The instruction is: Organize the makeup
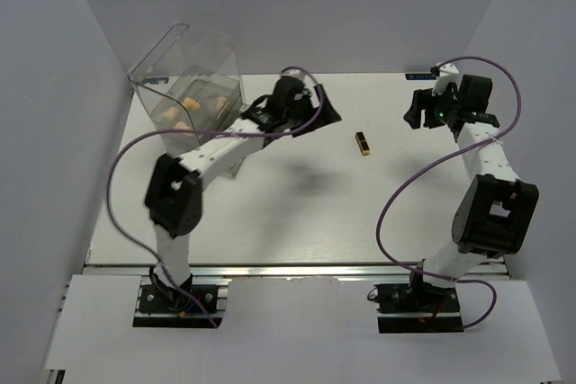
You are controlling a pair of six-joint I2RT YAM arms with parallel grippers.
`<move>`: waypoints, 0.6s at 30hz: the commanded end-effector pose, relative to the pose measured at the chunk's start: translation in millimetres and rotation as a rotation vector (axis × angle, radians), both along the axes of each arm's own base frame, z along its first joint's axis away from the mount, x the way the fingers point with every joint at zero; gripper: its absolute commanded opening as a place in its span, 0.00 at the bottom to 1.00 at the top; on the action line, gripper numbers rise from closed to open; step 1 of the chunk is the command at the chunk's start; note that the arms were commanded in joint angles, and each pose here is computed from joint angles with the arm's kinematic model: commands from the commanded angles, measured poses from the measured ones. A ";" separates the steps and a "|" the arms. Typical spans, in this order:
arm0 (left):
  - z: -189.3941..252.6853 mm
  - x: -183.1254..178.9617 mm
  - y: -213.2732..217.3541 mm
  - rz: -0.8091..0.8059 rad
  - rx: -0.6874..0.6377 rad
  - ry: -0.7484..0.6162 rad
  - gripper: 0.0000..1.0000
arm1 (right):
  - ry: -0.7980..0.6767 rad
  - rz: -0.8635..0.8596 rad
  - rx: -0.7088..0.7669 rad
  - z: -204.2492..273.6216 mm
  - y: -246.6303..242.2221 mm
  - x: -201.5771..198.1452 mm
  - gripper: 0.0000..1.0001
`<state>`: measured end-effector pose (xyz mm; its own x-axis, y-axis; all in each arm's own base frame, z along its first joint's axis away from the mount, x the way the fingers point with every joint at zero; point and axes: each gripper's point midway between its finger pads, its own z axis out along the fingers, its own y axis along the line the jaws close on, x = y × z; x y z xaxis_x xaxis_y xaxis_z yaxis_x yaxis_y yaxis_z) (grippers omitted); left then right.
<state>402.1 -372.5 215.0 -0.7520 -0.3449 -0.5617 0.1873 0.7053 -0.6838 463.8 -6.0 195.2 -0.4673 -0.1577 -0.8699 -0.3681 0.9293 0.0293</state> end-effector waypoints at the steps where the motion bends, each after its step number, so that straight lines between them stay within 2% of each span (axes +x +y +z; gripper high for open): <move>1: -40.4 0.3 -26.7 -0.004 0.162 0.142 0.98 | 0.094 0.043 0.123 -0.9 19.8 -31.1 0.72; 3: -62.9 17.1 -49.9 0.010 0.243 0.173 0.98 | 0.119 0.014 0.148 -7.8 13.7 -36.0 0.73; 6: -80.5 31.2 -71.2 0.018 0.277 0.184 0.98 | 0.147 0.011 0.186 -14.2 15.2 -38.5 0.72; 8: -95.6 30.3 -73.8 0.020 0.275 0.202 0.98 | 0.163 0.066 0.230 -13.6 28.7 -39.8 0.66; 10: -76.1 25.7 -69.9 0.015 0.239 0.161 0.94 | 0.203 0.091 0.243 -23.3 40.5 -36.0 0.59; 11: -93.2 20.8 -64.5 0.005 0.238 0.148 0.90 | 0.229 0.113 0.228 -24.1 55.1 -34.6 0.58; 12: -49.6 16.6 -59.3 -0.001 0.174 0.073 0.67 | 0.266 0.114 0.223 -35.9 61.6 -32.9 0.58; 13: -27.9 19.6 -61.2 -0.016 0.113 -0.005 0.53 | 0.283 0.090 0.204 -41.6 65.9 -30.0 0.58; 15: -2.2 4.8 -36.9 -0.003 0.088 -0.059 0.29 | 0.303 0.093 0.173 -53.1 86.3 -23.6 0.59; 17: 17.5 1.8 -18.7 0.025 0.082 -0.121 0.29 | 0.332 0.081 0.125 -69.0 104.5 -18.9 0.61; 18: 7.3 -6.4 -5.8 0.036 0.111 -0.111 0.35 | 0.317 0.078 0.111 -66.8 107.5 -12.0 0.63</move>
